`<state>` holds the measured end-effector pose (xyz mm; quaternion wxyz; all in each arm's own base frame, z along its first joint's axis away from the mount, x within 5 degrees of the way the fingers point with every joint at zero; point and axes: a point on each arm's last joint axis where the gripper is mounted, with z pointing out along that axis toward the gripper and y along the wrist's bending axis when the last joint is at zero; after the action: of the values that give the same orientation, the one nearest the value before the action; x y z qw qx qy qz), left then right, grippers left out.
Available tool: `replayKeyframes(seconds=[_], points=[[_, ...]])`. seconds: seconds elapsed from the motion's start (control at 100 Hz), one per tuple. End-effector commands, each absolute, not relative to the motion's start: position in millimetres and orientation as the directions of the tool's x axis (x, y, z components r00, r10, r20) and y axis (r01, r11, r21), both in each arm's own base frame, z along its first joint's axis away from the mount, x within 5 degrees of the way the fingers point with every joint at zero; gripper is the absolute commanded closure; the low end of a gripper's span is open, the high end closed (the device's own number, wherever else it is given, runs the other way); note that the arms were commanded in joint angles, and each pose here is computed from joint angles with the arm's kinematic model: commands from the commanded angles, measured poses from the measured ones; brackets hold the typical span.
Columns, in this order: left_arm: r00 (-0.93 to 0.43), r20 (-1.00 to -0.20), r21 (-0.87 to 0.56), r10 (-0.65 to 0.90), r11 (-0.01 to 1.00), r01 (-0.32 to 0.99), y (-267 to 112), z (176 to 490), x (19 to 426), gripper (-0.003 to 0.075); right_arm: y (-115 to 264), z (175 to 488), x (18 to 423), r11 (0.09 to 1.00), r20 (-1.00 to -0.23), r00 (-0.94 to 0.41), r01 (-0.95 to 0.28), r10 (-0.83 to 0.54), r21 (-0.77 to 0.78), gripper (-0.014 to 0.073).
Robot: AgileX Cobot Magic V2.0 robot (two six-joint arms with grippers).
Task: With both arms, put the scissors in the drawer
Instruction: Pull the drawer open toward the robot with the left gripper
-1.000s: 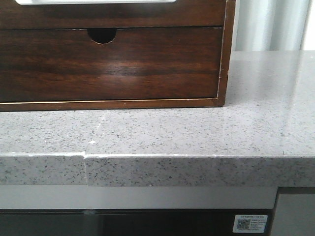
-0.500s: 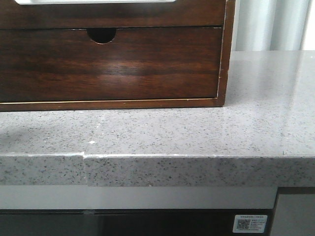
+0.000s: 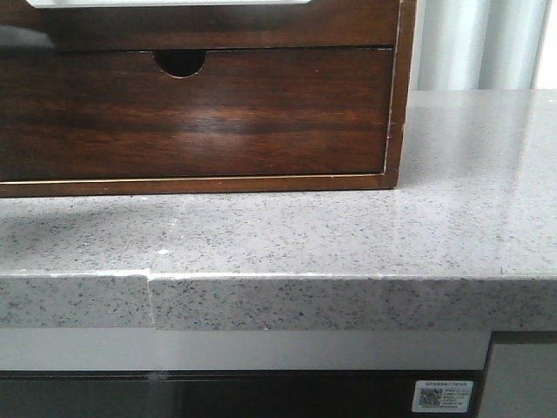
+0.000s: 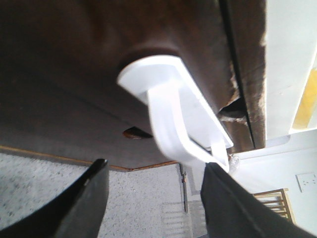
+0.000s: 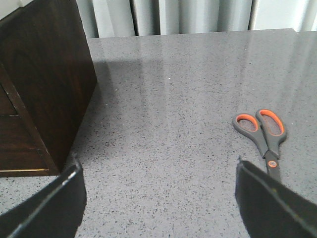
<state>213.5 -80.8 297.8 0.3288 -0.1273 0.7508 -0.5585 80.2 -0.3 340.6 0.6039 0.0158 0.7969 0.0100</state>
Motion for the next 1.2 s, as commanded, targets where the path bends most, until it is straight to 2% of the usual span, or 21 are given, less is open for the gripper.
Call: replayKeyframes(seconds=[0.0, 0.46, 0.77, 0.98, 1.19], points=[[-0.738, -0.340, -0.940, -0.583, 0.233, 0.249, -83, 323, 219, 0.0363, 0, 358, 82, 0.999, -0.985, -0.171, 0.011, 0.032, 0.030, 0.0039], [-0.747, -0.336, -0.941, -0.573, 0.224, 0.252, -85, 328, 240, 0.0380, 0, 358, 82, 0.999, -0.985, -0.171, 0.011, 0.032, 0.030, 0.0039], [-0.754, -0.337, -0.941, -0.564, 0.216, 0.260, -86, 329, 239, 0.0570, 0, 358, 82, 0.999, -0.985, -0.171, 0.011, 0.032, 0.030, 0.0039], [-0.755, -0.337, -0.941, -0.563, 0.215, 0.260, -86, 329, 239, 0.0640, 0, 358, 82, 0.999, -0.985, -0.171, 0.011, 0.032, 0.030, 0.0039], [-0.791, -0.374, -0.927, -0.485, 0.231, 0.296, -90, 326, 233, 0.0691, 0, 357, 82, 0.999, -0.982, -0.187, 0.011, 0.032, 0.030, 0.0039]])
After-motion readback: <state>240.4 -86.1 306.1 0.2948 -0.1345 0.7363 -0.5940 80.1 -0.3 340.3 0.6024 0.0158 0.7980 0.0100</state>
